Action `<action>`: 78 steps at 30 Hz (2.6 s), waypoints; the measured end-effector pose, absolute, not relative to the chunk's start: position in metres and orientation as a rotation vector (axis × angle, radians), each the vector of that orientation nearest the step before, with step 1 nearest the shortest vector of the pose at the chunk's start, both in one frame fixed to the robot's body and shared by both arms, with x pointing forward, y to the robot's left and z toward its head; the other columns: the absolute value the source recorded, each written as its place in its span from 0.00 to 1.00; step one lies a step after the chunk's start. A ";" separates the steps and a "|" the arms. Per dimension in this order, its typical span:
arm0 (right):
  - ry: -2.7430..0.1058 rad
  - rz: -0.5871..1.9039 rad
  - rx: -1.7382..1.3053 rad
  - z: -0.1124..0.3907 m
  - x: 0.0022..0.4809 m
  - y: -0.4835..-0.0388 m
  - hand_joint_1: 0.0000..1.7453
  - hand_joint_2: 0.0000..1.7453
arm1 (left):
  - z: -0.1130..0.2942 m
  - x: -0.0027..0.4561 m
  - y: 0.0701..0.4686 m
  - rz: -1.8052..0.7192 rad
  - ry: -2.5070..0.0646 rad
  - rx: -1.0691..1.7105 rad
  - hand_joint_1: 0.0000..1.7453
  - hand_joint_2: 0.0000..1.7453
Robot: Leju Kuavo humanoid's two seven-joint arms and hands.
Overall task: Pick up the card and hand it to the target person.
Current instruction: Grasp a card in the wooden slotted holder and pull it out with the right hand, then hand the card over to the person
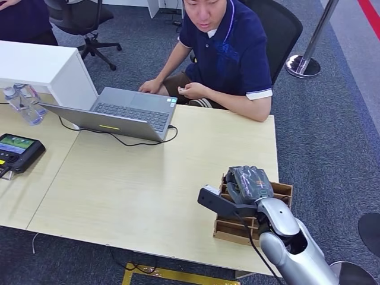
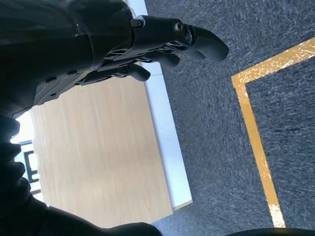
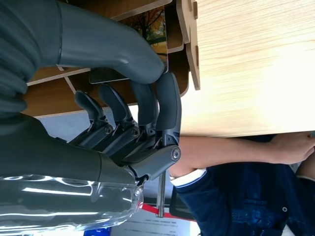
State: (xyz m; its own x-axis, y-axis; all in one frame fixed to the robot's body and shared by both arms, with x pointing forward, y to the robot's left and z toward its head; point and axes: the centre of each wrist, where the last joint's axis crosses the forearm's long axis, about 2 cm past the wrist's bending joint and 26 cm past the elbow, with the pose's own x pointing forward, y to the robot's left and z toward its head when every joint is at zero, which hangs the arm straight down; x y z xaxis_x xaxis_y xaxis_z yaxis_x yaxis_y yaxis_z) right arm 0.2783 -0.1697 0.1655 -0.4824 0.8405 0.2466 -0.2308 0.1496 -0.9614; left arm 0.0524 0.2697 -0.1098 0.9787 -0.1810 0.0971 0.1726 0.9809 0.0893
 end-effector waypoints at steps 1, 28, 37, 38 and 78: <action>-1.524 1.495 -0.615 0.166 0.278 -0.170 0.85 1.00 | -0.110 0.052 0.270 -0.177 -0.105 0.081 0.00 1.00; -1.585 1.421 -0.705 0.187 0.287 -0.177 0.85 1.00 | -0.110 0.052 0.271 -0.175 -0.104 0.084 0.00 1.00; -1.633 1.385 -0.601 0.200 0.295 -0.189 0.85 1.00 | -0.110 0.052 0.271 -0.186 -0.112 0.085 0.00 1.00; -1.645 1.377 -0.563 0.201 0.296 -0.191 0.85 1.00 | -0.110 0.052 0.271 -0.187 -0.112 0.084 0.00 1.00; -1.837 0.995 0.362 0.192 0.351 -0.174 0.85 1.00 | -0.110 0.053 0.271 -0.224 -0.103 0.067 0.00 1.00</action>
